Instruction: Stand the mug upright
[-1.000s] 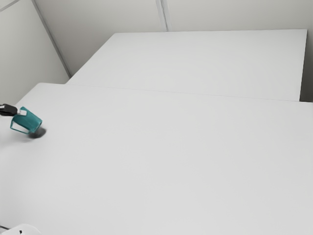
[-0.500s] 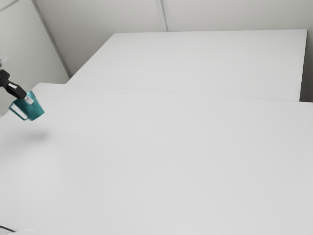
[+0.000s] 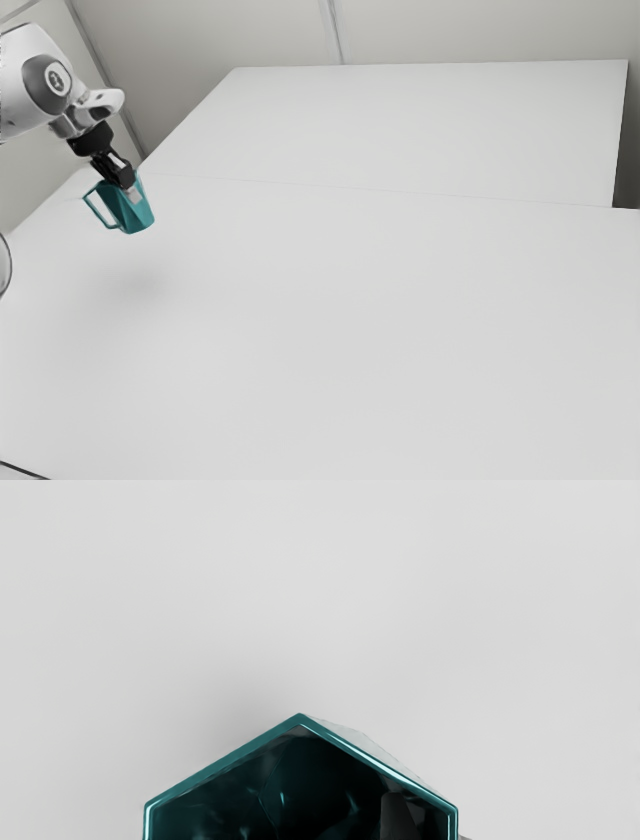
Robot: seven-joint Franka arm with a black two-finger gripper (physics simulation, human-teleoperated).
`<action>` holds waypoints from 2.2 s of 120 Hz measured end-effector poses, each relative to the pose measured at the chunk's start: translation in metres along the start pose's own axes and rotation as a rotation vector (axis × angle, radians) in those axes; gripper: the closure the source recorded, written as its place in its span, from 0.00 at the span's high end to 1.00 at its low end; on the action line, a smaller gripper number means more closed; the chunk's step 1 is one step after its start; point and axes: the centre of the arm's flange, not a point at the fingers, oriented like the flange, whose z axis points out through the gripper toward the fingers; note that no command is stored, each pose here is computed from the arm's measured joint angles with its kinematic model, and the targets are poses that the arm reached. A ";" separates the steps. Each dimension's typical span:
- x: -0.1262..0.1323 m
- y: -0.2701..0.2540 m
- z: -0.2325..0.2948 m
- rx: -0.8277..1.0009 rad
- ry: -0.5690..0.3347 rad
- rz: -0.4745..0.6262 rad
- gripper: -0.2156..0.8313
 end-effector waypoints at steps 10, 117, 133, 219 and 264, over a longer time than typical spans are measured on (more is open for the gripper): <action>-0.008 0.024 -0.001 0.017 -0.009 -0.011 0.05; -0.026 0.171 0.102 0.146 -0.097 -0.138 0.04; -0.023 0.182 0.115 0.162 -0.093 -0.166 0.05; -0.021 0.217 0.179 0.208 -0.092 -0.329 0.05; -0.014 0.224 0.200 0.229 -0.085 -0.395 0.09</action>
